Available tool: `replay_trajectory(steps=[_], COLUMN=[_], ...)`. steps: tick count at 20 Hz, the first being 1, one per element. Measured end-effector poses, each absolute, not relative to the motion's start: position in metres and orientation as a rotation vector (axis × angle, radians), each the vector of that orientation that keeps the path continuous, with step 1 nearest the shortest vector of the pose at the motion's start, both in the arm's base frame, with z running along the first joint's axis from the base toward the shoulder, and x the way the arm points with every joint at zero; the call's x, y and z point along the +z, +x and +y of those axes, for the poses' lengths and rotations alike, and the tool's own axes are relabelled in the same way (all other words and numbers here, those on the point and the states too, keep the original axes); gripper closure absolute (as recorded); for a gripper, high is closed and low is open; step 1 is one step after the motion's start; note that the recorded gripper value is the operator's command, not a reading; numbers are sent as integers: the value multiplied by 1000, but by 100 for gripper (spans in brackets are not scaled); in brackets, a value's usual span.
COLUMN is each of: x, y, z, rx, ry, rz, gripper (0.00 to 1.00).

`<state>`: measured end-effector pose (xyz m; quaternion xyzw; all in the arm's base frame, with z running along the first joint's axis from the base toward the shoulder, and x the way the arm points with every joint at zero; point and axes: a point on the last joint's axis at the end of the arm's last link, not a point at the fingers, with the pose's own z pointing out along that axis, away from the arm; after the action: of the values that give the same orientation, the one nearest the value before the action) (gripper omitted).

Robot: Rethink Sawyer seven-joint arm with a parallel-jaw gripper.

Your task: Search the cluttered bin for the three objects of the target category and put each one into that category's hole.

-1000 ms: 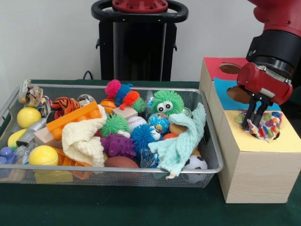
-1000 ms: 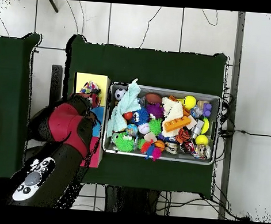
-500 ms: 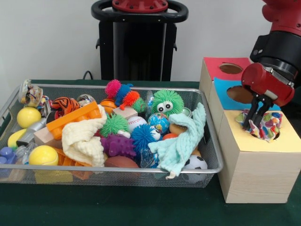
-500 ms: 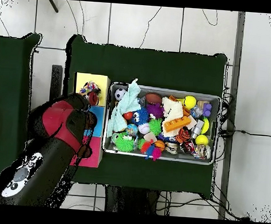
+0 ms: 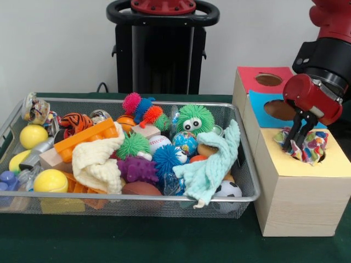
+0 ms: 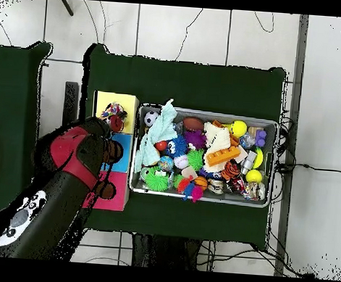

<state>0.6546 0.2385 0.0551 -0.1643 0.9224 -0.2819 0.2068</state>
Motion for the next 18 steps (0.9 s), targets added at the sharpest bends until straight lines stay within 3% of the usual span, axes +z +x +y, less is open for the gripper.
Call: replay_trajectory(steps=[7,8,18], x=[55,55,45], y=[655,655,655], z=[238,238,220], rx=[-785,-786,-815], ry=[-458,-458,-464], rz=[2569,2569,2585], gripper=[100,0,0])
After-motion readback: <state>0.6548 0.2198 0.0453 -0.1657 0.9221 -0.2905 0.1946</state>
